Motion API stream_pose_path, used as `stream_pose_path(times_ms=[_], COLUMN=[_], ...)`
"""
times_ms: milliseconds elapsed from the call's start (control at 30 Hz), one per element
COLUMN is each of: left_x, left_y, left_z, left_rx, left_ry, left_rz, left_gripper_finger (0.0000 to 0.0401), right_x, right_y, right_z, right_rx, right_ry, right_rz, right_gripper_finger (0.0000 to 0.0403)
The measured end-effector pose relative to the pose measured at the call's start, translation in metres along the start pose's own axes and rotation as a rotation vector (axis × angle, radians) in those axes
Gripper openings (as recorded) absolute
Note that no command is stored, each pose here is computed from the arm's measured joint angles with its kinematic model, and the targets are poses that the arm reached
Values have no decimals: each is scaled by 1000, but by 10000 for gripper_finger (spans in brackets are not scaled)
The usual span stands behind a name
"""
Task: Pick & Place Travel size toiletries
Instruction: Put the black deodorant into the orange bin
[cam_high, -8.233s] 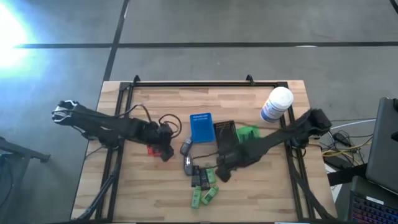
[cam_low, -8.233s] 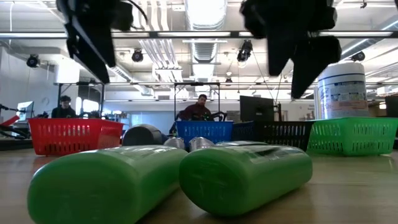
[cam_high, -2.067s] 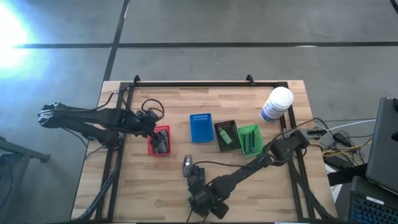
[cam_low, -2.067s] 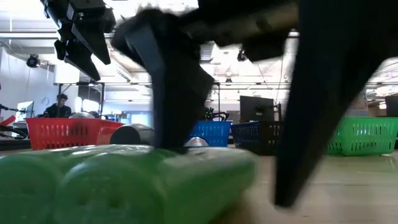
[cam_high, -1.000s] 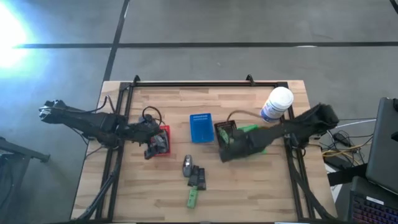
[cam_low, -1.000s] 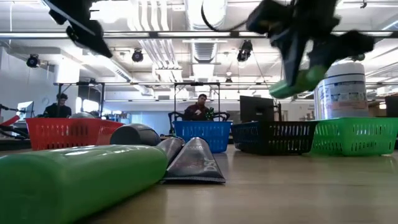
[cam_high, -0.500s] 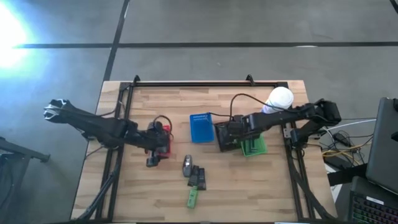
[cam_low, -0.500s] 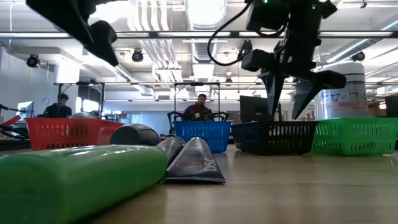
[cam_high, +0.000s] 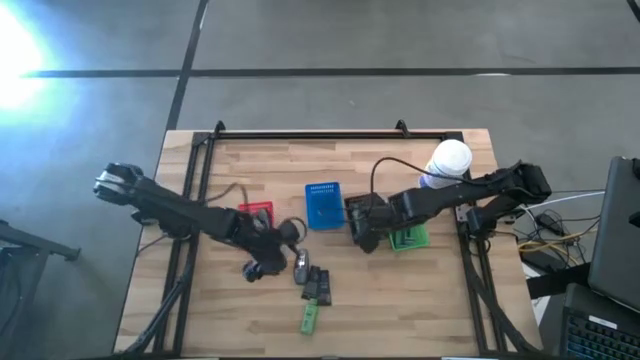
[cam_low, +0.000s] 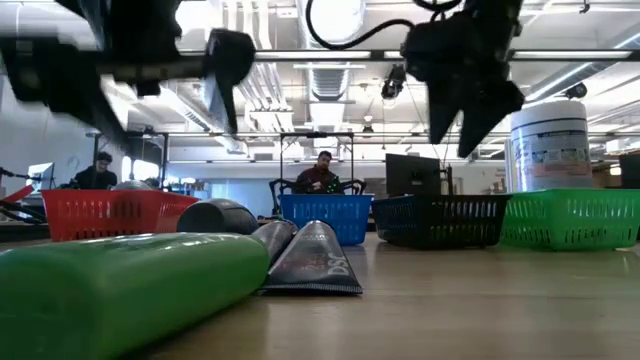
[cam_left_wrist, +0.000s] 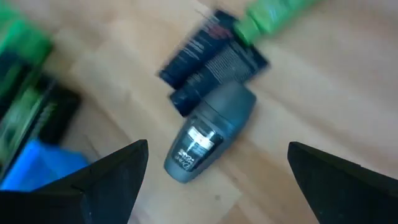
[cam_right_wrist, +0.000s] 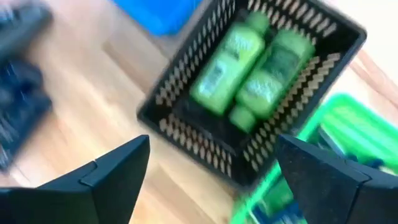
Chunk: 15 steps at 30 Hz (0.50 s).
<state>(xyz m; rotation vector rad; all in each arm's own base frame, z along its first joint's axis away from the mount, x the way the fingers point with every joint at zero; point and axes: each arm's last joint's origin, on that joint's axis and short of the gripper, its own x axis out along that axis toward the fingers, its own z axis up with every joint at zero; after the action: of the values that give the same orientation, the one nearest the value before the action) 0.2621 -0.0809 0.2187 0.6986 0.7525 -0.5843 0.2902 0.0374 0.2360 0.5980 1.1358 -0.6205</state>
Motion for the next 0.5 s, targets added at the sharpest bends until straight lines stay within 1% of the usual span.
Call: stream_pose_path(times_ms=[67,100,200,300,500], left_x=[15,22,40,55,75], left_y=[0,0,2,6,13], left_z=[-4,-4,-3,-1,6], left_rx=[128,171,258,276,273], left_ry=[46,63,94,121,117], left_rz=[-36,-51,-87,-104,-134], left_gripper_finger=[390,390,390,390,390], right_x=[-3,-4,-3,-3,-3], right_y=[1,1,3,5,7], right_z=[-6,-9,-15,-21,-24], right_rx=[-37,-49,-74,-92,-97], right_ry=[30,40,52,69,75], right_rz=[-21,-29,-34,-25,-18], right_gripper_finger=[349,353,358,357,346])
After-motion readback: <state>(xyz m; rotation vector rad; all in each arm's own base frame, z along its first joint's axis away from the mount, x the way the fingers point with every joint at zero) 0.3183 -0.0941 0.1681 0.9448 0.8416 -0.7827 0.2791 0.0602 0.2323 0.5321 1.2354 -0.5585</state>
